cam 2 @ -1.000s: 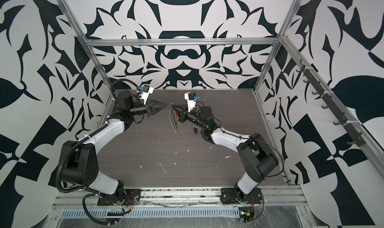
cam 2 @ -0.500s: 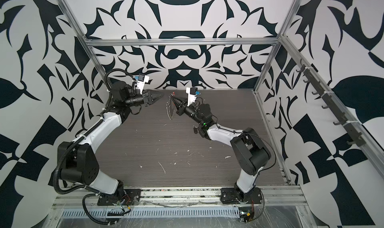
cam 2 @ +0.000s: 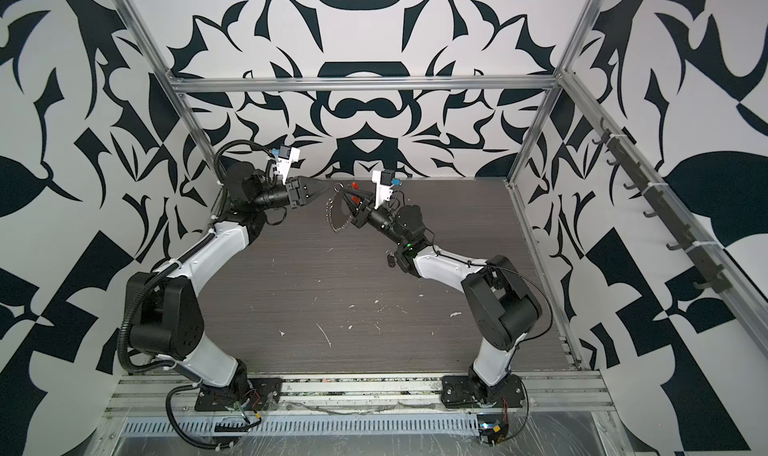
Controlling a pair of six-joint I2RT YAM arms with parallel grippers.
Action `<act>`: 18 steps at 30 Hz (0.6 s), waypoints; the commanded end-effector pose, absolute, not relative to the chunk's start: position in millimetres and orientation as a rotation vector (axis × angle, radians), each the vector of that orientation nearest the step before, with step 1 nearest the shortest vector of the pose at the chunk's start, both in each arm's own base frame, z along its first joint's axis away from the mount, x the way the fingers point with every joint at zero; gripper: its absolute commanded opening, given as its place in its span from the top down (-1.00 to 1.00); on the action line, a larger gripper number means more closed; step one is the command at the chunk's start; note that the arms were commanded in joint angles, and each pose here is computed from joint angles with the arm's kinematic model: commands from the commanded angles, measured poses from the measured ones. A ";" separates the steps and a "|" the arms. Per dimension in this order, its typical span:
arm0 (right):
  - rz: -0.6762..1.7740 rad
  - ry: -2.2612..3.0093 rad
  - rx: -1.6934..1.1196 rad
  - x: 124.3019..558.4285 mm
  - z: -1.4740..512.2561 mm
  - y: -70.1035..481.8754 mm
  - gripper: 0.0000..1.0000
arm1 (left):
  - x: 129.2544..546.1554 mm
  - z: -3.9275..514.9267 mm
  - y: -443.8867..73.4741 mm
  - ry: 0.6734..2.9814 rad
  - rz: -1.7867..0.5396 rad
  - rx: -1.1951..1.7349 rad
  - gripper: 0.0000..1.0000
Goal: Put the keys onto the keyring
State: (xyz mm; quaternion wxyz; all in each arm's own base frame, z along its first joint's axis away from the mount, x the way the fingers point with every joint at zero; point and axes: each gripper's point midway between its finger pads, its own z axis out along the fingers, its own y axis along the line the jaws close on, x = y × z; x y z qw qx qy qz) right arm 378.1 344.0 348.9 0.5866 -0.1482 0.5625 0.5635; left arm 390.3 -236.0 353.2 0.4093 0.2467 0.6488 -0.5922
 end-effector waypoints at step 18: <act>1.380 1.134 -0.368 366.5 402.0 342.2 1.00 | 389.3 368.0 -236.6 1.494 -1.659 0.602 0.69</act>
